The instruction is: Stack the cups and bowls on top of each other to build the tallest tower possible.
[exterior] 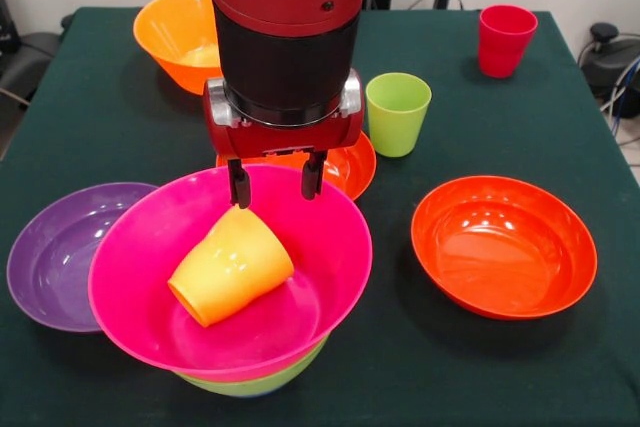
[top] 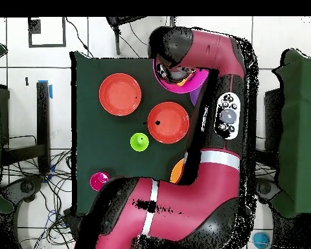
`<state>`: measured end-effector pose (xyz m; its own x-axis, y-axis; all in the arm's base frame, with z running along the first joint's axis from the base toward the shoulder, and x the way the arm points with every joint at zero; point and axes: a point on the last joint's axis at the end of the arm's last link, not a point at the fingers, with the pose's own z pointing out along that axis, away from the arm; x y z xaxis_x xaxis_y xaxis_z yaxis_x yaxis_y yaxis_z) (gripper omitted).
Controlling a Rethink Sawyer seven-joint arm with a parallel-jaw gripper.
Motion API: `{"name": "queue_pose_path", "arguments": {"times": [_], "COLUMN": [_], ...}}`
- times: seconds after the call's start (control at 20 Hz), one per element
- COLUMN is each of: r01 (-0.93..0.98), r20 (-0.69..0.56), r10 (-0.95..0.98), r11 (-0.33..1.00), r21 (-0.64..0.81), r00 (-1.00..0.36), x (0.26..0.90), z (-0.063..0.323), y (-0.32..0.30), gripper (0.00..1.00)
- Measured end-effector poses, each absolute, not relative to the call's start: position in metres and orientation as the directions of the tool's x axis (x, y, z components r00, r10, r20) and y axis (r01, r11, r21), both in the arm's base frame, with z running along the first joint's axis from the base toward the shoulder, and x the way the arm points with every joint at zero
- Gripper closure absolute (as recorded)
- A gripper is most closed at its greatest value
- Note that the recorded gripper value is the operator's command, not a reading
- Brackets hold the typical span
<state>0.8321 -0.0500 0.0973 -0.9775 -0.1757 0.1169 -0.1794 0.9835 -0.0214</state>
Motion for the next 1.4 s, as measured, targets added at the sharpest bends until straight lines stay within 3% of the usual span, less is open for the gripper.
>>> {"name": "queue_pose_path", "arguments": {"times": [1.4], "r01": [-0.216], "r20": [0.1], "r10": [-0.209], "r11": [0.974], "r21": [-0.063], "r00": [-0.973], "x": [0.843], "z": [0.083], "y": [-0.058], "gripper": [0.0]}}
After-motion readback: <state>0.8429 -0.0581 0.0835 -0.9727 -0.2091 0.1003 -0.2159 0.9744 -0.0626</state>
